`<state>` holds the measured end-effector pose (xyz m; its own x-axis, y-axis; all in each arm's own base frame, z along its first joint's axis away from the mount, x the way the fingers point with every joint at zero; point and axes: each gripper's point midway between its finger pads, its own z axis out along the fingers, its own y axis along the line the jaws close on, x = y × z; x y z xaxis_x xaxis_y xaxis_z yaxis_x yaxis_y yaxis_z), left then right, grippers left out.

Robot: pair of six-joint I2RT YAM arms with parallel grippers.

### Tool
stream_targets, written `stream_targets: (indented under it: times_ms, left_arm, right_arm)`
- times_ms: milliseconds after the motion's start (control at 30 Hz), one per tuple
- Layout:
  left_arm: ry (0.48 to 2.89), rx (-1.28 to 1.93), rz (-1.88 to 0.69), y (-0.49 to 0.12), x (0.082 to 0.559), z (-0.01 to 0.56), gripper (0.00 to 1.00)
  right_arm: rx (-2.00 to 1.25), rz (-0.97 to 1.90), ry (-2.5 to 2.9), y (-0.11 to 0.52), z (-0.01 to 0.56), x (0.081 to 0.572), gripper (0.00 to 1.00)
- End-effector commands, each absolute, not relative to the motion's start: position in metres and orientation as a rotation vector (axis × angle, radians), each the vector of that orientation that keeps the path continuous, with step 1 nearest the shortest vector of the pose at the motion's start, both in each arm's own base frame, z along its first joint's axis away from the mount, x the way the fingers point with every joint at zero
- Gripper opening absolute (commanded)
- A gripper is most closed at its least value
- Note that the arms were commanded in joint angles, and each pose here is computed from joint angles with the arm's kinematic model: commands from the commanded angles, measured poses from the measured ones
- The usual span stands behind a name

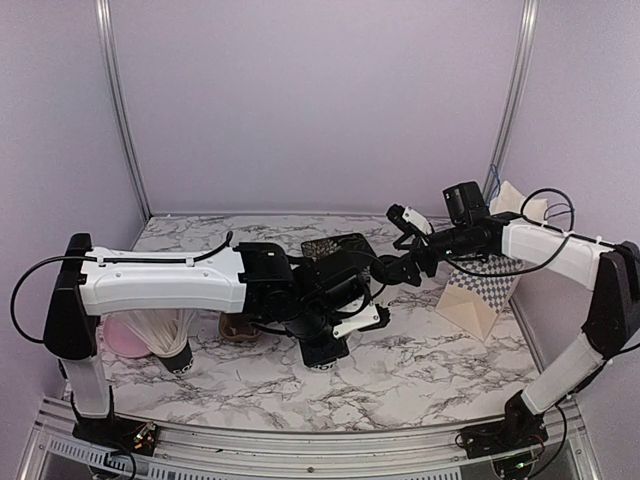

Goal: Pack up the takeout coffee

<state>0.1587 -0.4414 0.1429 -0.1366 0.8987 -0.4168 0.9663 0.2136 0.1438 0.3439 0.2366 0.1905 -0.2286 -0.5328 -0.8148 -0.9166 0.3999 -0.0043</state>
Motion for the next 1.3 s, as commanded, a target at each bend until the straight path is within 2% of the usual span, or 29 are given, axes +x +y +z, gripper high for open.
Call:
stream_targets:
  times_ms: [0,400,467,567,700,833,967,1067,1133,1267]
  left_arm:
    - [2.05,1.768,-0.259,-0.449,0.152,0.139,0.01]
    - [2.035,1.797,-0.296,-0.449,0.148,0.12,0.02]
    - [2.035,1.798,-0.302,-0.449,0.147,0.119,0.07]
    - [2.037,1.798,-0.287,-0.446,0.148,0.118,0.19]
    - [2.03,1.783,-0.266,-0.443,0.151,0.125,0.29]
    - [1.976,1.693,-0.214,-0.437,0.164,0.175,0.35]
    - [2.0,1.442,-0.08,-0.41,0.208,0.234,0.46]
    - [2.145,1.201,0.082,-0.363,0.259,0.246,0.51]
    - [2.306,0.951,0.168,-0.313,0.306,0.242,0.49]
    - [2.48,0.603,0.221,-0.243,0.35,0.226,0.42]
  right_arm:
    - [-1.261,0.631,1.827,0.24,0.203,0.341,0.97]
    - [-1.272,0.655,1.835,0.241,0.198,0.338,0.97]
    - [-1.271,0.658,1.836,0.241,0.198,0.338,0.97]
    - [-1.273,0.664,1.835,0.241,0.198,0.337,0.97]
    - [-1.273,0.666,1.834,0.242,0.199,0.337,0.97]
    - [-1.275,0.672,1.826,0.242,0.201,0.335,0.97]
    - [-1.279,0.682,1.83,0.242,0.199,0.335,0.97]
    - [-1.283,0.688,1.833,0.243,0.197,0.334,0.97]
    - [-1.287,0.693,1.833,0.243,0.196,0.333,0.97]
    - [-1.292,0.697,1.835,0.243,0.195,0.332,0.97]
